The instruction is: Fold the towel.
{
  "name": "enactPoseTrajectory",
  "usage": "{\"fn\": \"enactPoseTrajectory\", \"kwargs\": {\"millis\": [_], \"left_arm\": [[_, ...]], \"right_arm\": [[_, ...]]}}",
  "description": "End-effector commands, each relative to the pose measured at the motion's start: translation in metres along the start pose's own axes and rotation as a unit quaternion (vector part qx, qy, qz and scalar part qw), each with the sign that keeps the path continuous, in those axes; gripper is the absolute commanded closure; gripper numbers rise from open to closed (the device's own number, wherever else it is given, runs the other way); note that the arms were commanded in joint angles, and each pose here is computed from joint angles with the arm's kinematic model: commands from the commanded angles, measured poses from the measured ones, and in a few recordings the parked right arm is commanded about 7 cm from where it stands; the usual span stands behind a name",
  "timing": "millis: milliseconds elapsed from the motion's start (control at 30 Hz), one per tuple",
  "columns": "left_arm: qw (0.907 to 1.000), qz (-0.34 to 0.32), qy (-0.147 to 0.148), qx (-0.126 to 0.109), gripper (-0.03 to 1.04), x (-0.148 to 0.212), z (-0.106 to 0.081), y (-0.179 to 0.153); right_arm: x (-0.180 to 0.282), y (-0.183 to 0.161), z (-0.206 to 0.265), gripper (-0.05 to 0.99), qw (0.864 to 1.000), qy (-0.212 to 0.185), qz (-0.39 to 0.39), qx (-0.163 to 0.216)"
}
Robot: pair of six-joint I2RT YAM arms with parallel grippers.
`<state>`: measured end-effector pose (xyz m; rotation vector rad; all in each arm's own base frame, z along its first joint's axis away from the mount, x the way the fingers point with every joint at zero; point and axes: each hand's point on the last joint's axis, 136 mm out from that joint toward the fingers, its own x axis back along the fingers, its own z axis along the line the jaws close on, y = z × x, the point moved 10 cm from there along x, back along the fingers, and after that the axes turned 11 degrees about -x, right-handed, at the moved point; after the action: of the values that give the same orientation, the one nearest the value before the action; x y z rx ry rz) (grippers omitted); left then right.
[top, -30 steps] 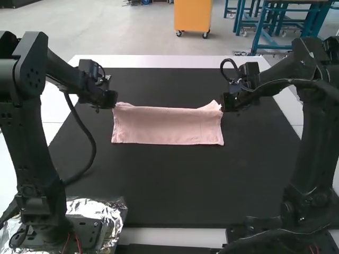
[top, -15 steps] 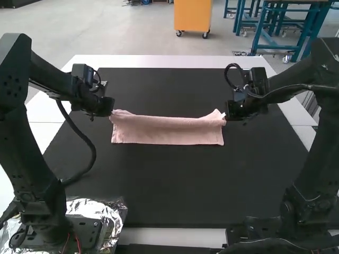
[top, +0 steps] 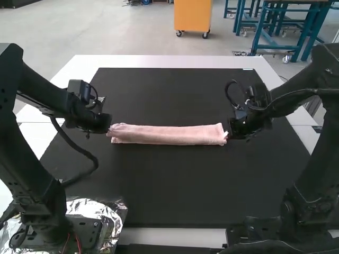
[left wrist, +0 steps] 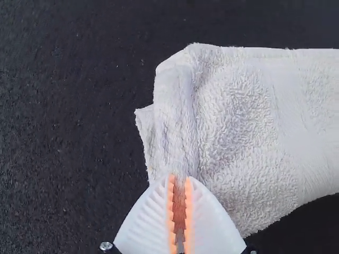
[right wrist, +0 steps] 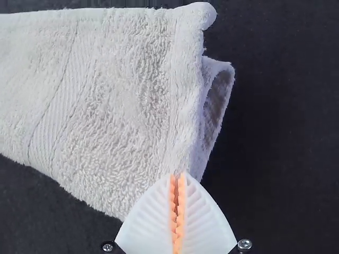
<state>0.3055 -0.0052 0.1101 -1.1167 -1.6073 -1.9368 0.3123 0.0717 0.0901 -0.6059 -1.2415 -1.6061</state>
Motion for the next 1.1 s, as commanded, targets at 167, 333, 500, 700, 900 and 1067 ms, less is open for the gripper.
{"fn": "enactPoseTrajectory", "kwargs": {"millis": [167, 333, 500, 700, 900, 1067], "left_arm": [[0.9997, -0.016, 0.018, -0.008, 0.03, 0.008, 0.001, 0.002], [0.9971, -0.069, 0.033, 0.003, 0.03, 0.022, 0.005, 0.024], [0.9952, -0.09, 0.036, 0.016, 0.04, 0.031, 0.005, 0.035], [0.9952, -0.089, 0.035, 0.023, 0.04, 0.032, 0.006, 0.038], [0.9948, -0.092, 0.034, 0.029, 0.04, 0.032, 0.005, 0.04], [0.9942, -0.097, 0.036, 0.03, 0.04, 0.033, 0.006, 0.041]], "right_arm": [[0.012, 0.006, -0.001, 0.02, 1.0, -0.004, -0.022, 0.015], [0.027, 0.019, 0.008, 0.02, 0.998, 0.002, -0.054, 0.028], [0.021, 0.019, 0.007, 0.02, 0.998, 0.001, -0.053, 0.029], [0.008, 0.02, 0.003, 0.02, 0.998, 0.0, -0.047, 0.029], [-0.004, 0.026, 0.005, 0.02, 0.998, 0.004, -0.045, 0.034], [-0.015, 0.03, 0.002, 0.02, 0.999, 0.004, -0.039, 0.035]]}}
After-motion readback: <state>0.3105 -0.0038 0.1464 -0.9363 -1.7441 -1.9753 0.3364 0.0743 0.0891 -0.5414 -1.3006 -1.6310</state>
